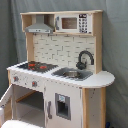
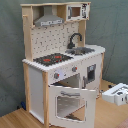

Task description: Play with the kitchen

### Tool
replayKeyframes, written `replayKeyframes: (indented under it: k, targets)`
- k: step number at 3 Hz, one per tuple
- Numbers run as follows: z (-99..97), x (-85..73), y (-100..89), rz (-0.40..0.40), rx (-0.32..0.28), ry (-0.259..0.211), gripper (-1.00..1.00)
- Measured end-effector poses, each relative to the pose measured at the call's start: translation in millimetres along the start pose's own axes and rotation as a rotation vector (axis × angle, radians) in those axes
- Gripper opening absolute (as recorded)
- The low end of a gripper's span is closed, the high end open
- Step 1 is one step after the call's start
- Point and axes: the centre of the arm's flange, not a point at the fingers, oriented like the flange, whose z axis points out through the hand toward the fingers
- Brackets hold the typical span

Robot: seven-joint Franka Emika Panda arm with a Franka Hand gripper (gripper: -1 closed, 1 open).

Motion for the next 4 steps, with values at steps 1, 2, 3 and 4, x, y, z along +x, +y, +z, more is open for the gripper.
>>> replayKeyframes:
  k: [1,2,3,4]
  targets:
    - [24.3,-2.9,-0.8,0.096,0.044,-0.031,1.0]
    - [52.8,-4.9,2.6,0.116,0.06,-0.051,1.0]
    - [74.6,-5.5,7.3,0.125,0.054,-0.053,1.0]
    - [103.8,-10.2,7.4,0.133,0.065,-0.067,1.0]
